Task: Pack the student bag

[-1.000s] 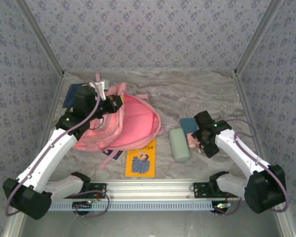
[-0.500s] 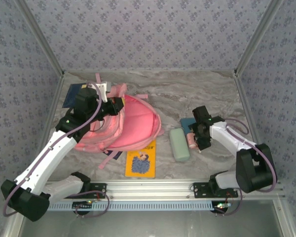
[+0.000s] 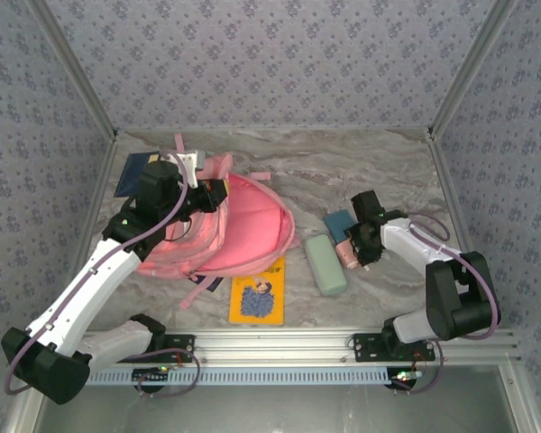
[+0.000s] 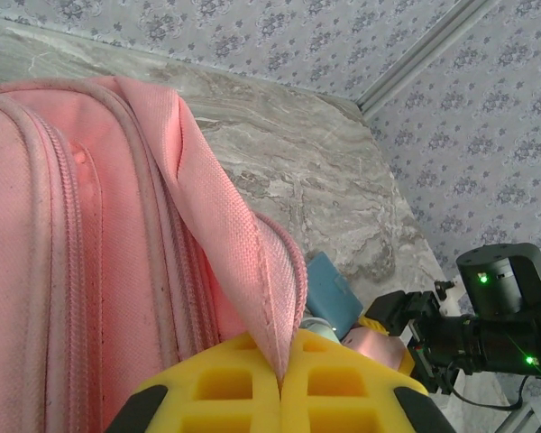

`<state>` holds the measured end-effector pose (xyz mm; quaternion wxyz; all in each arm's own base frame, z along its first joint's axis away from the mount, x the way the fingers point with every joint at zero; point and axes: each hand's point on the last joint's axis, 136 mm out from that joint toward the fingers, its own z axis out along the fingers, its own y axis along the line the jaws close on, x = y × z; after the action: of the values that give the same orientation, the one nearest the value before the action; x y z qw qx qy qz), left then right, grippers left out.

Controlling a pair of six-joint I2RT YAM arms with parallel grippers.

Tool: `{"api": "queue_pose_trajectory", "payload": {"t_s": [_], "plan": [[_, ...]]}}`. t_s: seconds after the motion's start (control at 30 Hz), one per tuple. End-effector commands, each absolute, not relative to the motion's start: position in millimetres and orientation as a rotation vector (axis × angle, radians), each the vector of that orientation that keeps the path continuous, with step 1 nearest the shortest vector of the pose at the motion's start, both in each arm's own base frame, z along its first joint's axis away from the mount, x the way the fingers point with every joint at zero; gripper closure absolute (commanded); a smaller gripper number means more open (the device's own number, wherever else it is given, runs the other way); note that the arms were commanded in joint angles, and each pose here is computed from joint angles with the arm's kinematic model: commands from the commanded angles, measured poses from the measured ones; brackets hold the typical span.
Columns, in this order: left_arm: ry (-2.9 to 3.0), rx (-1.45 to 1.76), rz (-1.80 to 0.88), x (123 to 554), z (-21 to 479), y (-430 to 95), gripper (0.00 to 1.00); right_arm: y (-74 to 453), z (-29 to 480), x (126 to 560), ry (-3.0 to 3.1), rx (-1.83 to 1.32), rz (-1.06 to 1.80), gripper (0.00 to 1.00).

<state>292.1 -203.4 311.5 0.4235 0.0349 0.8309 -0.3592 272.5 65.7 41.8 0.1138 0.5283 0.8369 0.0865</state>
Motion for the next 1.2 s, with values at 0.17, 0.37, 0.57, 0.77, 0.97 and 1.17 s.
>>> {"api": "queue_pose_trajectory", "payload": {"t_s": [0.17, 0.37, 0.57, 0.77, 0.97, 1.17], "plan": [[1.958, 0.168, -0.972, 288, 346, -215, 1.0, 32, 91, 259, 2.396, 1.406, 0.056, 0.52], [1.945, 0.219, -0.997, 286, 363, -221, 1.0, 38, 149, 269, 2.296, 1.082, 0.21, 0.63], [1.852, 0.297, -1.047, 274, 401, -225, 1.0, 105, 207, 290, 2.249, 0.571, 0.5, 0.69], [1.783, 0.451, -1.14, 253, 423, -238, 1.0, 201, 248, 289, 2.243, 0.099, 0.741, 0.68], [1.694, 0.589, -1.196, 231, 440, -244, 1.0, 280, 267, 279, 2.243, -0.141, 0.945, 0.68], [1.659, 0.639, -1.267, 220, 449, -249, 1.0, 332, 243, 283, 2.332, -0.11, 1.009, 0.68]]}}
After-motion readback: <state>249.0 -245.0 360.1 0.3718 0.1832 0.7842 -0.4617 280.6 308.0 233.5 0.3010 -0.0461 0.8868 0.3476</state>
